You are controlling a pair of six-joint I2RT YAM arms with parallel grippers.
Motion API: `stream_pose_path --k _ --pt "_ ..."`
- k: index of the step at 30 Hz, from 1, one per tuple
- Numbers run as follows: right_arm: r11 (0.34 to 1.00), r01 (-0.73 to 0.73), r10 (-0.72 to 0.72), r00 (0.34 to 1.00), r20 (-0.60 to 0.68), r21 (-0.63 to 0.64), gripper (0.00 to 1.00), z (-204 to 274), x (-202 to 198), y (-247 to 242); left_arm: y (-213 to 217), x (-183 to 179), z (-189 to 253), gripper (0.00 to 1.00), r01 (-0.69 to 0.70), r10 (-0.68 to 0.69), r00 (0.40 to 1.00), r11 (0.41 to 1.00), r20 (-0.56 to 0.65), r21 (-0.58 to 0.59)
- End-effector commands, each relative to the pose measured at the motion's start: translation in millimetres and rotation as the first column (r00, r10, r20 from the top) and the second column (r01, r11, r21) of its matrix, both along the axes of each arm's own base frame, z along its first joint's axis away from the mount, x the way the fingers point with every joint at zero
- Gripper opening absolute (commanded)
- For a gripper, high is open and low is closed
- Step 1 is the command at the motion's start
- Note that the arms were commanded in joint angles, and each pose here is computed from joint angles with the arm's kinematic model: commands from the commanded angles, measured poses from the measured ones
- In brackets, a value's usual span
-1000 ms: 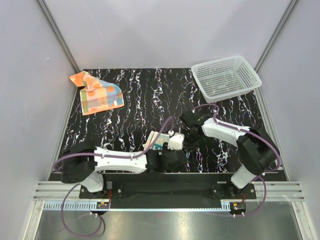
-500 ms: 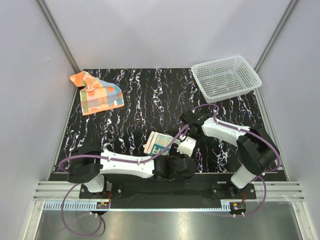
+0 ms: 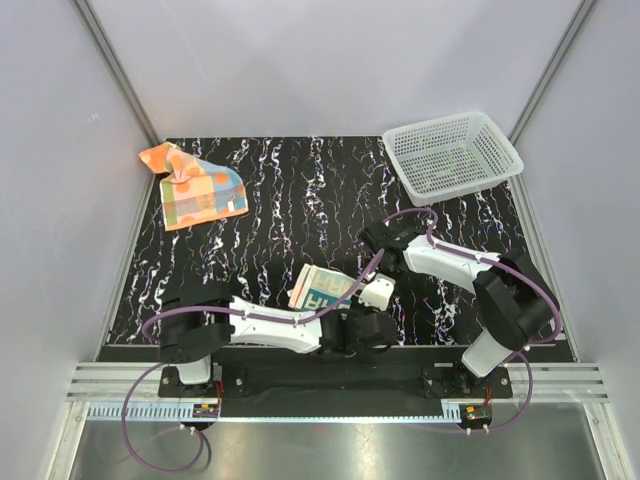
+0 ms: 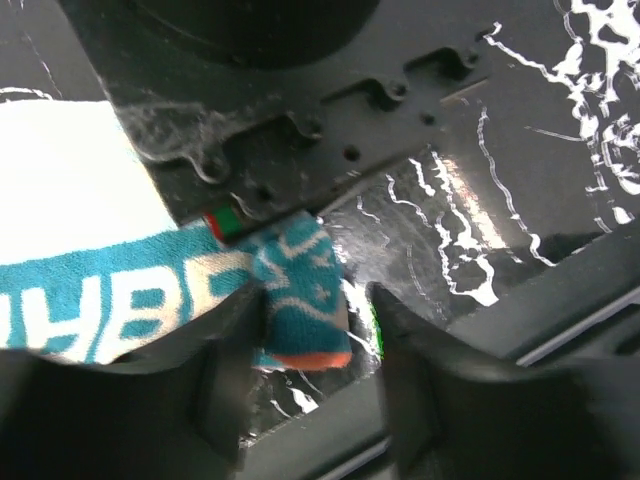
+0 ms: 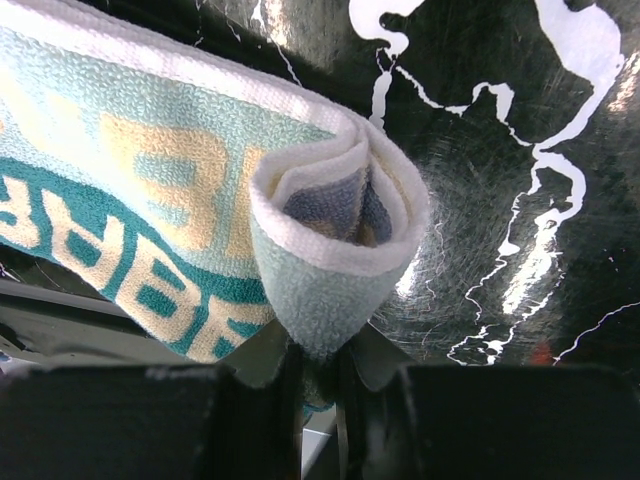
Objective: Roll the towels
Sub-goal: Roll the towel
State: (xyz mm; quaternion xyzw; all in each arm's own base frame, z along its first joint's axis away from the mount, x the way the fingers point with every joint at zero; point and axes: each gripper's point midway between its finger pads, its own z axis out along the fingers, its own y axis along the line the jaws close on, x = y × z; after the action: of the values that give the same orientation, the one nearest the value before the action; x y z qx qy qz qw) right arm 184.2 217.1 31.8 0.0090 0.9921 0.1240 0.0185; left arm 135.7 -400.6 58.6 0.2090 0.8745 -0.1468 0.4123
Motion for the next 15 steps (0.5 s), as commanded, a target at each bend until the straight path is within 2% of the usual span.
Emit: stream_pose_path --k 1,4,5,6,9,10,11,14,15 --pt "0.999 -0.019 0.019 1.000 -0.009 0.035 0.00 7.5 -4.2 7.3 -11.8 7.4 5.9 0.32 -0.007 0.007 1.000 0.997 -0.002 -0.083" --pt "0.999 -0.015 0.016 1.000 -0.011 0.040 0.00 7.5 -4.1 7.3 -11.5 10.9 4.5 0.14 -0.012 0.009 1.000 0.994 -0.025 -0.105" --pt "0.999 -0.014 0.014 1.000 -0.011 0.042 0.00 8.3 -4.1 7.7 -9.7 9.9 0.3 0.03 -0.008 0.004 0.999 0.994 -0.034 -0.107" --pt "0.999 -0.014 0.014 1.000 -0.009 0.042 0.00 8.7 -3.9 7.6 -6.1 10.8 0.0 0.00 -0.014 0.008 0.999 0.992 -0.049 -0.122" --pt "0.999 -0.012 0.012 1.000 -0.006 0.031 0.01 9.0 -2.5 6.4 -4.0 10.6 -0.7 0.00 -0.013 0.001 0.997 0.987 -0.075 -0.157" --pt "1.000 -0.011 0.011 1.000 -0.001 0.023 0.22 9.8 -0.7 5.8 -2.8 10.3 -1.4 0.00 -0.012 -0.002 0.996 0.986 -0.086 -0.168" --pt "1.000 -0.008 0.008 1.000 -0.001 0.010 0.35 10.9 -0.4 3.8 -5.7 7.9 0.4 0.00 -0.002 -0.019 0.994 0.980 -0.106 -0.198" --pt "0.999 0.010 -0.009 1.000 0.027 -0.044 0.68 14.9 6.3 -3.9 1.7 6.5 -3.3 0.00 -0.018 -0.024 0.987 0.966 -0.161 -0.256" --pt "0.998 0.020 -0.017 0.999 0.048 -0.065 0.71 16.9 10.9 -7.4 7.6 7.2 -5.6 0.00 -0.037 -0.013 0.983 0.962 -0.181 -0.269"
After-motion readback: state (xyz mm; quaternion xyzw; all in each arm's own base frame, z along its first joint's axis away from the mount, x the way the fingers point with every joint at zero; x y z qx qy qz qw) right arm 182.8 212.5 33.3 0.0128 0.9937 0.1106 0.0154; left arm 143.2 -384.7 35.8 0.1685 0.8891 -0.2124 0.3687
